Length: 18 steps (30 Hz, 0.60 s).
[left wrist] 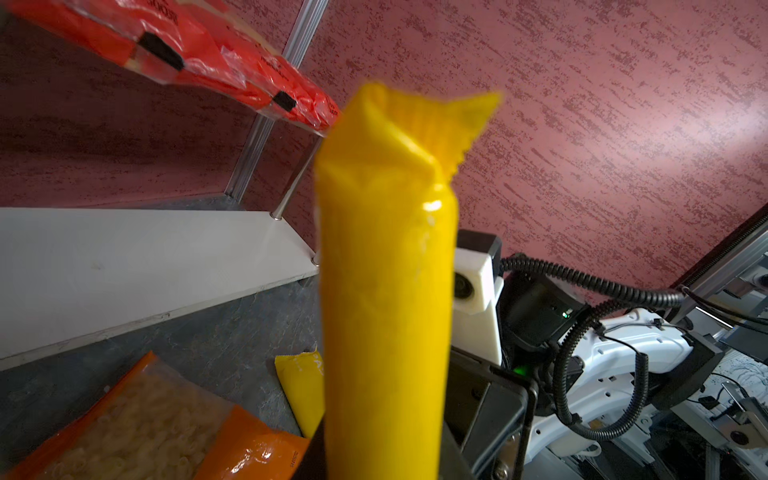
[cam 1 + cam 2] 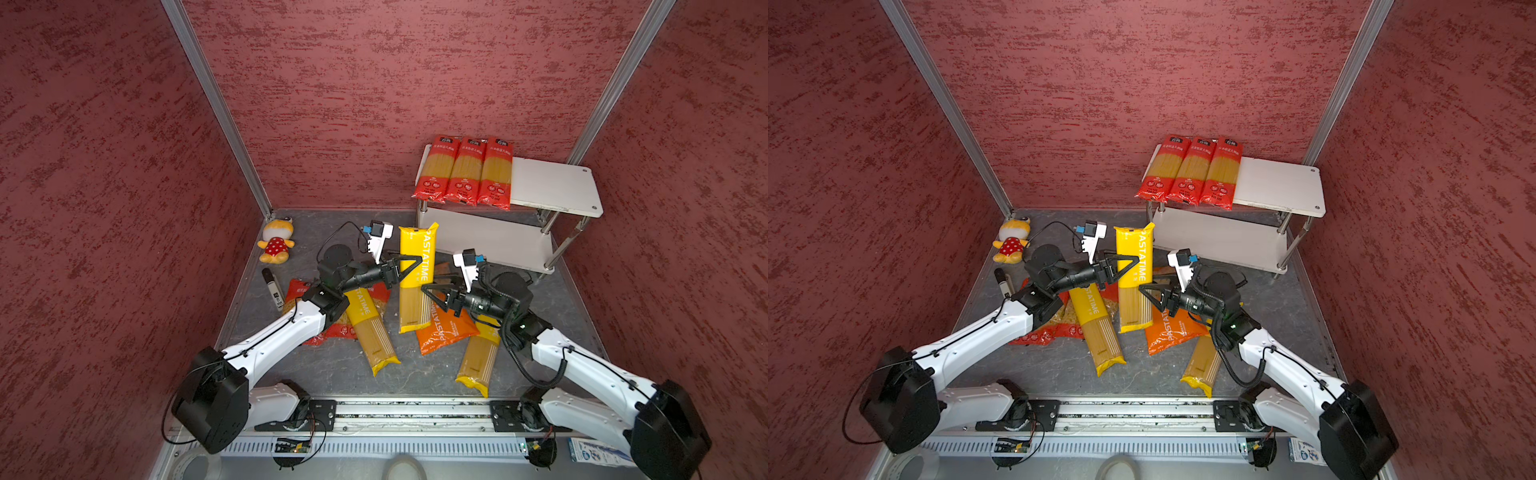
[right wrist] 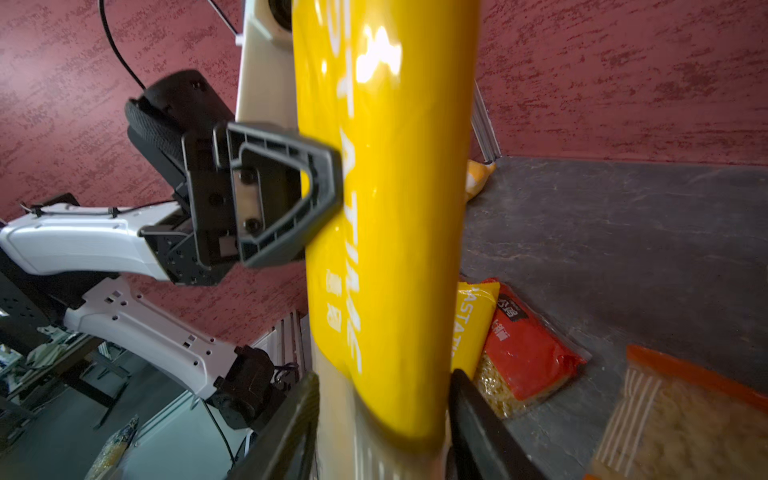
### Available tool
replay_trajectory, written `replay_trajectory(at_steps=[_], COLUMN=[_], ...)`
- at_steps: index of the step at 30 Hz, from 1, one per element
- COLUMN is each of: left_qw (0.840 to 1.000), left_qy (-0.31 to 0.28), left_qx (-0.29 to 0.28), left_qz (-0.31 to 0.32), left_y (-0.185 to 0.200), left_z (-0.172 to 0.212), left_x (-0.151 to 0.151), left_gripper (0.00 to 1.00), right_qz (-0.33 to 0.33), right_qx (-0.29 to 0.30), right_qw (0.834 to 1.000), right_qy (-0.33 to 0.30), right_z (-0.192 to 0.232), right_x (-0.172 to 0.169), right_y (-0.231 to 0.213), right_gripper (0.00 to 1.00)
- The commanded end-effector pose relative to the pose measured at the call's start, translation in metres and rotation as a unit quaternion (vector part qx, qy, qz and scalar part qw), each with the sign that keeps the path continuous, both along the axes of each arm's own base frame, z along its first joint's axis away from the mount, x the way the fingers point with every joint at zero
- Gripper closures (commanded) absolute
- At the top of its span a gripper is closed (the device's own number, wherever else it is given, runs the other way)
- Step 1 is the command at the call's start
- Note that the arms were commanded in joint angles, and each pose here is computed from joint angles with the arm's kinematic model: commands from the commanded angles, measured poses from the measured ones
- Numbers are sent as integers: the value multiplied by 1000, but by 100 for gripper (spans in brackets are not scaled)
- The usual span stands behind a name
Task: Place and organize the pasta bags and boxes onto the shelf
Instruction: 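Raise the yellow bag with the right gripper while the left steadies it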
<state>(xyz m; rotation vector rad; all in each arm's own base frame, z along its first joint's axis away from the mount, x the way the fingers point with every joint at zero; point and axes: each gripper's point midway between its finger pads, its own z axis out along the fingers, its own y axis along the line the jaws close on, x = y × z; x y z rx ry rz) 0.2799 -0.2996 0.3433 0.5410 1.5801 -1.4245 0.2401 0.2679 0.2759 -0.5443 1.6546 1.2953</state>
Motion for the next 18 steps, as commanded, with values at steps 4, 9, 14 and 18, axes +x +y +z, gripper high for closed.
replay_trajectory(at_steps=[4,9,14,18], left_qw=[989,984,982,980], left_qy=[-102,-120,-120,-118], left_qx=[-105,-133,-148,-159], left_qz=[12,16,6,0], left_y=[16,15,9,7], left_z=[108,133,142,148], left_x=[2,5,5,5], left_gripper=[100,100,100,100], right_qz=[-23,3,12,39], right_qx=[29,55,99,118], right_qw=[999,998,995,992], right_qy=[32,38,12,0], right_z=[-7,3,36,53], right_x=[6,1,1,1], right_y=[-17,-13,-13,-7], right_gripper=[36,31,35,48])
